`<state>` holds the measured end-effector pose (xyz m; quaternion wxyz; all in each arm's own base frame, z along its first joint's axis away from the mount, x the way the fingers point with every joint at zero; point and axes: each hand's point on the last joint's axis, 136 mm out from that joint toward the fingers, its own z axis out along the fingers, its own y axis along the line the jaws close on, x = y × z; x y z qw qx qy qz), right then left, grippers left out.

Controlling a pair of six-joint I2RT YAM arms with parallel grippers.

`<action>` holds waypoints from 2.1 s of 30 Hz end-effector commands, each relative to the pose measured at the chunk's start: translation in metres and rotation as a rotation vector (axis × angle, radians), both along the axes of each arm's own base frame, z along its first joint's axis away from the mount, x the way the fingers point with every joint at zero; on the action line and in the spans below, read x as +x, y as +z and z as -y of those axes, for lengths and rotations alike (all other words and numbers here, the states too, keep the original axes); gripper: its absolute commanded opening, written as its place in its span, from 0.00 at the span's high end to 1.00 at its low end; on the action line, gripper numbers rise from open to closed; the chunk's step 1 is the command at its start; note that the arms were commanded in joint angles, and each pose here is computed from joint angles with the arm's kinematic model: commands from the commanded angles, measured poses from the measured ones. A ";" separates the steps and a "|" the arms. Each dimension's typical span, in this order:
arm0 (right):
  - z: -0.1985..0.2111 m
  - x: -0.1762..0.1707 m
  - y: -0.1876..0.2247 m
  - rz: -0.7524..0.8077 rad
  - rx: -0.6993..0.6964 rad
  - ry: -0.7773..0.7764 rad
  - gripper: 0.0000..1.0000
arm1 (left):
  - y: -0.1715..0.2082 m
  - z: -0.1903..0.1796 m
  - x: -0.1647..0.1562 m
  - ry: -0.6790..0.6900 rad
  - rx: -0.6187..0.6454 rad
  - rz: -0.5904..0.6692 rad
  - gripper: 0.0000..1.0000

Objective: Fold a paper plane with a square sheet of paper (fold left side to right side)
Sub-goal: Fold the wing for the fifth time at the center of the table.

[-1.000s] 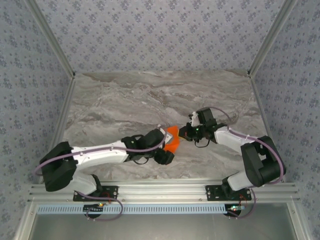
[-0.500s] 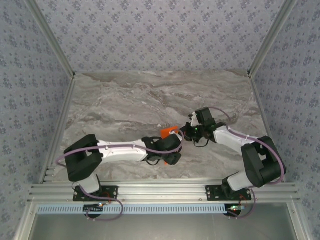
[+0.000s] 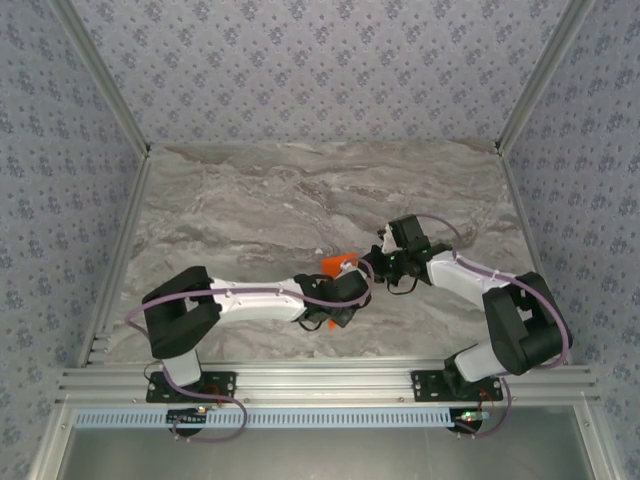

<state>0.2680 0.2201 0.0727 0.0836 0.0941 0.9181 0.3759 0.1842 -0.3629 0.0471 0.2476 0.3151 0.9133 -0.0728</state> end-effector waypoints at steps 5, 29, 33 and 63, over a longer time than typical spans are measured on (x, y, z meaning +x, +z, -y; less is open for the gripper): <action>0.000 0.003 0.007 0.010 -0.022 -0.007 1.00 | 0.002 0.003 0.001 0.003 0.033 0.018 0.66; 0.071 0.003 0.037 0.193 -0.107 -0.107 0.34 | 0.023 0.028 0.010 0.057 -0.353 -0.194 0.88; 0.080 -0.008 0.024 0.198 -0.132 -0.075 0.31 | 0.021 0.030 0.016 0.084 -0.428 -0.261 0.88; 0.022 -0.010 -0.008 0.245 0.010 0.015 0.35 | 0.007 0.032 0.048 0.210 -0.829 -0.499 0.91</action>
